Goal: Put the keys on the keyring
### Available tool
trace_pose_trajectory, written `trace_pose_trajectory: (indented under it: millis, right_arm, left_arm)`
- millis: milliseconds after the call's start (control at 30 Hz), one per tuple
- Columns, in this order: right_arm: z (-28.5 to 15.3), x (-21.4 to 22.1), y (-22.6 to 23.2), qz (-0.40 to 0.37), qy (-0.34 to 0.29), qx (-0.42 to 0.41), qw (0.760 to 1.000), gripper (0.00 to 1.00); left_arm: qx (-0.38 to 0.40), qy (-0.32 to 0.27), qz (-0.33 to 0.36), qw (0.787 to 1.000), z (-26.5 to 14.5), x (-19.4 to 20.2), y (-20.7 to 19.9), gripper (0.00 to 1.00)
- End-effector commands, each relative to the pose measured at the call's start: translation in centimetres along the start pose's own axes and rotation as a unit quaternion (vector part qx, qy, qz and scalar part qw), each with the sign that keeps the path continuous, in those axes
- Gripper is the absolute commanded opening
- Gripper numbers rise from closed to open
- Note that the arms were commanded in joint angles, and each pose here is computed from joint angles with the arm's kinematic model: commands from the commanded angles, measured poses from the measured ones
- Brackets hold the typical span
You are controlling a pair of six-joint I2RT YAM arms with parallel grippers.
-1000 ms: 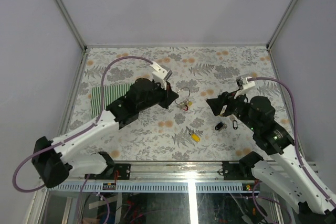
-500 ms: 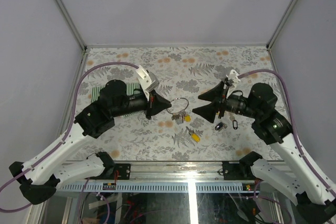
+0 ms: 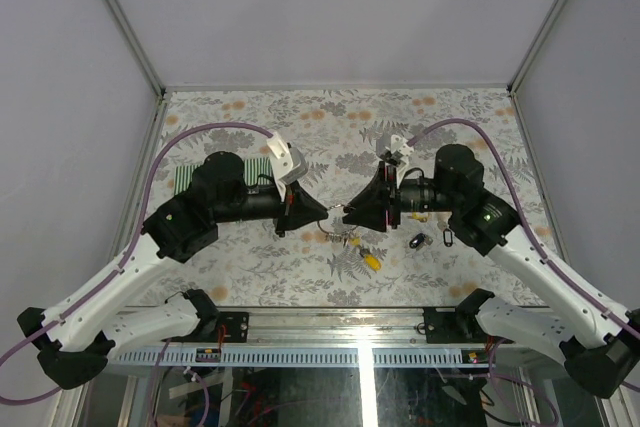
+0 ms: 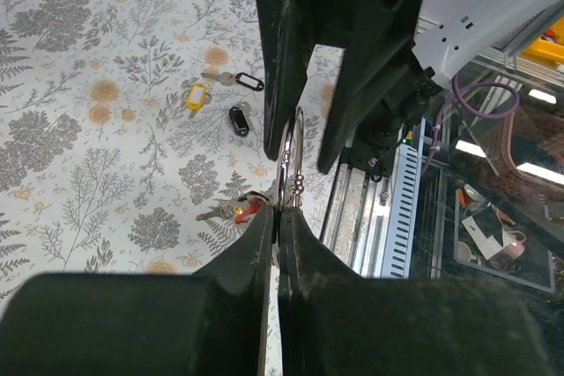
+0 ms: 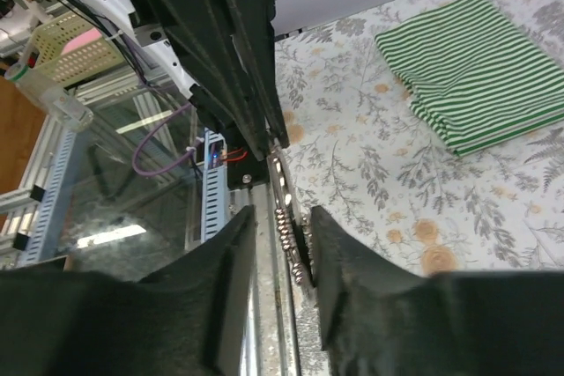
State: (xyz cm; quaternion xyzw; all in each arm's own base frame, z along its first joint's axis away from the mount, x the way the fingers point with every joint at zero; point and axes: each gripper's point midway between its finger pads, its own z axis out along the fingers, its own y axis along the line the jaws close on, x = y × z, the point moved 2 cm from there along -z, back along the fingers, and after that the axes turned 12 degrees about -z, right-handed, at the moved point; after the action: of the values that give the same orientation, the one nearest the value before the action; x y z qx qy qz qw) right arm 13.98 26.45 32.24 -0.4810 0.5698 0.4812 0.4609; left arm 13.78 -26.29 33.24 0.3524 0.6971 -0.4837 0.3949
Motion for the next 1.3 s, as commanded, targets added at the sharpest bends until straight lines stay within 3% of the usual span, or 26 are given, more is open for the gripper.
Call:
trace_pose_trajectory:
  millis: [0,133,333,533,633,700,800,1033,1267]
  right_arm:
    - [0.5,-2.2,0.4,-0.037,-0.016,-0.020,0.999,0.26]
    - [-0.1,-3.1,0.5,-0.056,-0.028,-0.001,0.998,0.01]
    - [-1.6,-4.2,0.1,-0.062,-0.040,0.060,0.996,0.00]
    - [-3.2,-4.0,-2.5,-0.015,0.008,0.176,0.984,0.00]
    - [-3.9,-3.6,-3.3,0.004,0.026,0.215,0.976,0.00]
    - [-4.4,-3.5,-3.5,0.010,0.033,0.231,0.972,0.00]
    - [-5.3,-3.9,-3.9,0.016,0.034,0.264,0.964,0.00]
    - [-6.0,-5.9,-3.2,0.035,-0.009,0.276,0.961,0.00]
    - [-5.6,-7.9,-2.5,0.067,-0.060,0.259,0.962,0.00]
  left_arm:
    - [0.032,-0.030,0.033,0.998,-0.5,-2.3,-1.7,0.00]
    - [0.017,-0.034,0.029,0.999,-0.6,-2.3,-1.3,0.01]
    - [-0.041,-0.062,-0.012,0.997,-0.5,-3.2,0.3,0.37]
    - [-0.183,-0.106,-0.044,0.976,-1.3,-3.7,4.8,0.44]
    - [-0.198,-0.107,-0.050,0.973,-1.4,-3.3,5.4,0.49]
    - [-0.201,-0.113,-0.048,0.972,-1.6,-3.4,5.4,0.61]
    - [-0.210,-0.144,-0.053,0.966,-2.2,-4.1,5.6,0.67]
    - [-0.198,-0.186,-0.060,0.960,-2.7,-5.2,4.9,0.70]
    - [-0.172,-0.225,-0.059,0.957,-2.7,-4.8,4.1,0.65]
